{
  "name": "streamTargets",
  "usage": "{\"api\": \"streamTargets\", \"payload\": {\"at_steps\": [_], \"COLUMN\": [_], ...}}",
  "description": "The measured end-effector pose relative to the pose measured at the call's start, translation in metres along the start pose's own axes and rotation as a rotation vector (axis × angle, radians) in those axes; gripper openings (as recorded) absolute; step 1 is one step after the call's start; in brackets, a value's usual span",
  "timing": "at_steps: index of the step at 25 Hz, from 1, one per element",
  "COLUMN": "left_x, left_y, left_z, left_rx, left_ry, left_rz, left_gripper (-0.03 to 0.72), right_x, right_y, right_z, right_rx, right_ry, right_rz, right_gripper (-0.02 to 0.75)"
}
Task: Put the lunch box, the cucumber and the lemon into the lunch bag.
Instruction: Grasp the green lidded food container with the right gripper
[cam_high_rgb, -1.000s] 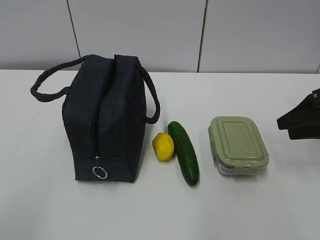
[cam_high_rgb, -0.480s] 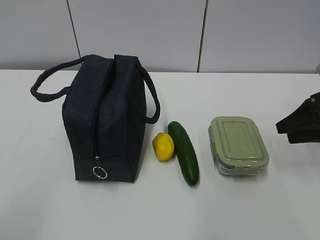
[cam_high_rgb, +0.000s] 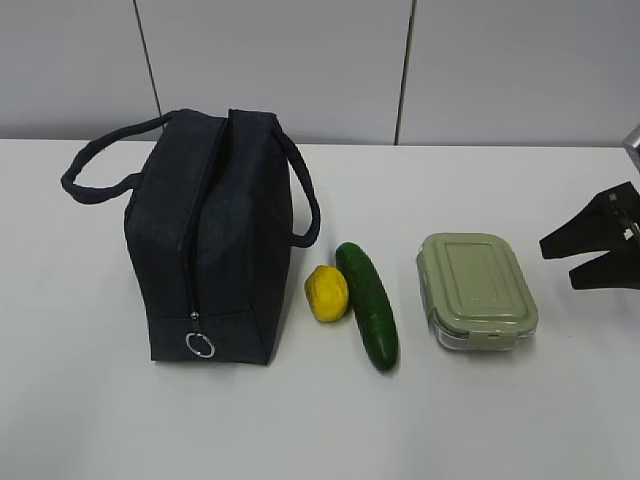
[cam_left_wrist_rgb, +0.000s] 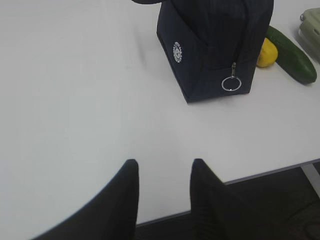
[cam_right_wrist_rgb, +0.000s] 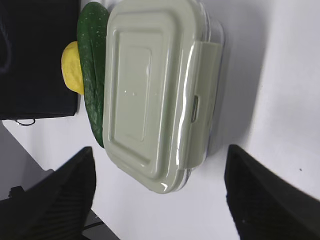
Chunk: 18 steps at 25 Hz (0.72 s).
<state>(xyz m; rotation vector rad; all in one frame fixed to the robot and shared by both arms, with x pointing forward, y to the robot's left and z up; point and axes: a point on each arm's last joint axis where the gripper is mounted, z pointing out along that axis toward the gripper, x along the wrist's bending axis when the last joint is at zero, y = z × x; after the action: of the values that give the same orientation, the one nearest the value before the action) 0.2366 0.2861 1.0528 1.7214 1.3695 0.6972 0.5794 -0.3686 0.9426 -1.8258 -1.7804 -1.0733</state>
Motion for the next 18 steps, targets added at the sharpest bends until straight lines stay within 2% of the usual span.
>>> {"api": "streamTargets", "payload": {"at_steps": [7,18], "left_x": [0.000,0.000], "left_y": [0.000,0.000], "left_z": [0.000,0.000], "left_rx": [0.000,-0.002], "left_ry": [0.000,0.000], "left_rz": [0.000,0.000], "left_gripper": [0.237,0.237], "right_x": [-0.011,-0.038], "right_y": [0.014,0.017], "right_z": [0.006,0.034], "right_rx": [-0.033,0.003], "right_ry": [0.029,0.065], "right_rz": [-0.013,0.017], "right_gripper": [0.597,0.597]}}
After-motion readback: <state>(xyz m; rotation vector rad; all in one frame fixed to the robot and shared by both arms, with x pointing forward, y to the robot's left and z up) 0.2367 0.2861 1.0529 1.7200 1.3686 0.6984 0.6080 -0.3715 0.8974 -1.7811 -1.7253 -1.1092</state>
